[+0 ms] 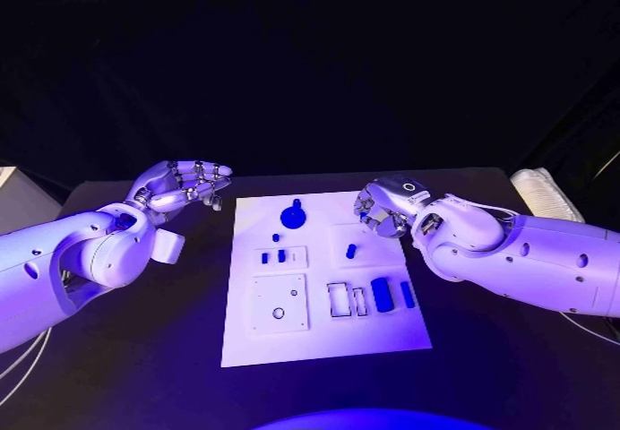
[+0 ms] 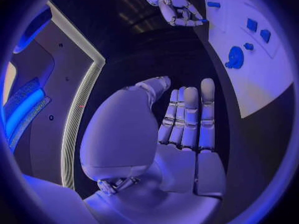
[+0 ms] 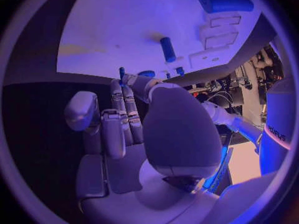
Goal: Assemble the parts on the task board
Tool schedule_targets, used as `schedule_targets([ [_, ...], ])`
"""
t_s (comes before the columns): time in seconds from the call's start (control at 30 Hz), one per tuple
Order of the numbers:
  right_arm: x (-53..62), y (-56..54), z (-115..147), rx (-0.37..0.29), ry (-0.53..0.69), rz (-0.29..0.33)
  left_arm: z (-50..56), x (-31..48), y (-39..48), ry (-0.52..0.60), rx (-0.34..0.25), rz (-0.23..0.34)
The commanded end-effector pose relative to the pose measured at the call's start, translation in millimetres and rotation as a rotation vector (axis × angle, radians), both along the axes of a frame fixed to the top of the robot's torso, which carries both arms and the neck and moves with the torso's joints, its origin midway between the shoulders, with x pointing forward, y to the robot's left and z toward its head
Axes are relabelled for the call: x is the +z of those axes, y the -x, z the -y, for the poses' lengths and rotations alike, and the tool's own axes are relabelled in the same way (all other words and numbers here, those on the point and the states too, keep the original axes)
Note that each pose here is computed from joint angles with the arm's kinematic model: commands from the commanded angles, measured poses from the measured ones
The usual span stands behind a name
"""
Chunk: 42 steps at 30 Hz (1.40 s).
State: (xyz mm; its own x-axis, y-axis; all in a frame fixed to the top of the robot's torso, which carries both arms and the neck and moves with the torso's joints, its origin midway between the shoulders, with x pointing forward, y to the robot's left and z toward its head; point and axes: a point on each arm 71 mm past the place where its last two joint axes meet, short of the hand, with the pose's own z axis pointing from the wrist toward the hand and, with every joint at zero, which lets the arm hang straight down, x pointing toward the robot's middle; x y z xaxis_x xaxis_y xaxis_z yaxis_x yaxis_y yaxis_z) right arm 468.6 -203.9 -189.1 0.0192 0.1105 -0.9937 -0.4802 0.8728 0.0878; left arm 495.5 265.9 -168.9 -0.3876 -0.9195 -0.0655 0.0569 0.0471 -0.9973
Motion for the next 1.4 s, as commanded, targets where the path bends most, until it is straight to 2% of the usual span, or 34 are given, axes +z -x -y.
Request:
schedule_targets([
  [0.03,6.4,11.8,-11.7,0.054,-0.102,0.015,2.0,0.9,0.2,0.005,-0.002,0.008],
  [0.1,7.2,16.8,-16.1,0.071,-0.124,0.013,2.4,0.9,0.2,0.006,-0.002,0.008],
  [0.2,7.8,31.5,-29.3,0.122,-0.178,0.010,4.3,1.1,0.8,0.008,-0.005,0.010],
  [0.3,6.2,41.5,-38.8,0.158,-0.207,0.004,6.4,1.1,1.5,0.011,-0.008,0.010],
  [0.43,0.0,53.1,-50.9,0.200,-0.235,-0.010,9.1,0.9,2.5,0.014,-0.013,0.011],
  [0.57,-12.8,63.3,-64.9,0.240,-0.249,-0.036,11.8,0.5,3.2,0.018,-0.016,0.011],
  [0.9,-44.7,74.8,-86.9,0.282,-0.208,-0.103,16.3,0.1,3.9,0.024,-0.024,0.008],
  [1.07,-57.0,78.0,-96.8,0.286,-0.183,-0.123,18.4,-0.2,3.6,0.025,-0.028,0.007],
  [1.4,-68.2,80.7,-106.1,0.283,-0.164,-0.136,20.4,-0.5,3.3,0.027,-0.033,0.004],
])
